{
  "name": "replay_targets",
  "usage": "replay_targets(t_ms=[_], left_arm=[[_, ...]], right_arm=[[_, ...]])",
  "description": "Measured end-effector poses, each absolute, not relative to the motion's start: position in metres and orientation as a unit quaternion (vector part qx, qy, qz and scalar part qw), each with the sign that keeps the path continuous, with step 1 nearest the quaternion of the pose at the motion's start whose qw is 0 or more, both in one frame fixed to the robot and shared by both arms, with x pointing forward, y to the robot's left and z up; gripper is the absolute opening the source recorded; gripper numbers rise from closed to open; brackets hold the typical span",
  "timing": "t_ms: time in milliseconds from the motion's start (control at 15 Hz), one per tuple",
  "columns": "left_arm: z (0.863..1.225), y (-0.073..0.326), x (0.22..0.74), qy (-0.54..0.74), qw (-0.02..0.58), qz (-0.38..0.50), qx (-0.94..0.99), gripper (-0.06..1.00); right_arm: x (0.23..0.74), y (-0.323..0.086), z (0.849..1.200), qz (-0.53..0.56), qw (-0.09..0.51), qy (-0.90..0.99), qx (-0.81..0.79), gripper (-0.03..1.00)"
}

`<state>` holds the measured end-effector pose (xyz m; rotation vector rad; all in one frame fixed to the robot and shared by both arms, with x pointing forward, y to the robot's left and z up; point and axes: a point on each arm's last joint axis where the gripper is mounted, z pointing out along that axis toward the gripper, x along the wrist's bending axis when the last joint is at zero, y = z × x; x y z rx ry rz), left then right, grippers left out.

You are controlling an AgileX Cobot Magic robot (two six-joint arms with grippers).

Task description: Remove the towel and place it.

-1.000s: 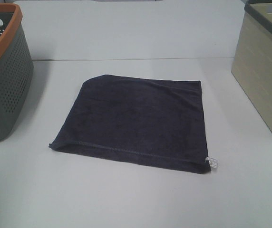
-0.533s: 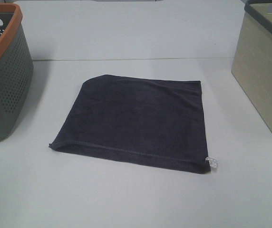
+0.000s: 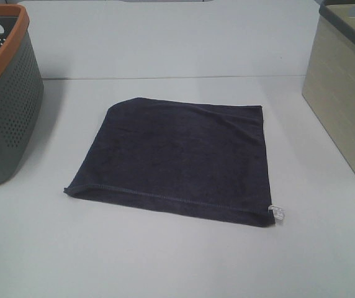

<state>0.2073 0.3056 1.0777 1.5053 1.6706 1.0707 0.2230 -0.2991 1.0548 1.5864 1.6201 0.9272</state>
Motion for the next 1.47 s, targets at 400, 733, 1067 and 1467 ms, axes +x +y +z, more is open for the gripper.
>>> replay_targets(t_ms=[400,733,1067,1467], left_arm=[[1.057,0.298,0.223,0.646,0.351,0.357,0.576,0.9],[1.053,0.295,0.234,0.615,0.379,0.367,0.586,0.9],[1.053,0.294,0.234,0.614,0.382,0.366,0.586,0.9],[1.053,0.294,0.234,0.609,0.38,0.369,0.59,0.9]], right_arm=[[0.231,-0.297,1.053,0.379,0.347,0.613,0.6,0.76],[0.232,-0.297,1.052,0.383,0.35,0.611,0.598,0.76],[0.232,-0.297,1.052,0.383,0.35,0.611,0.598,0.76],[0.232,-0.297,1.052,0.383,0.35,0.611,0.598,0.76]])
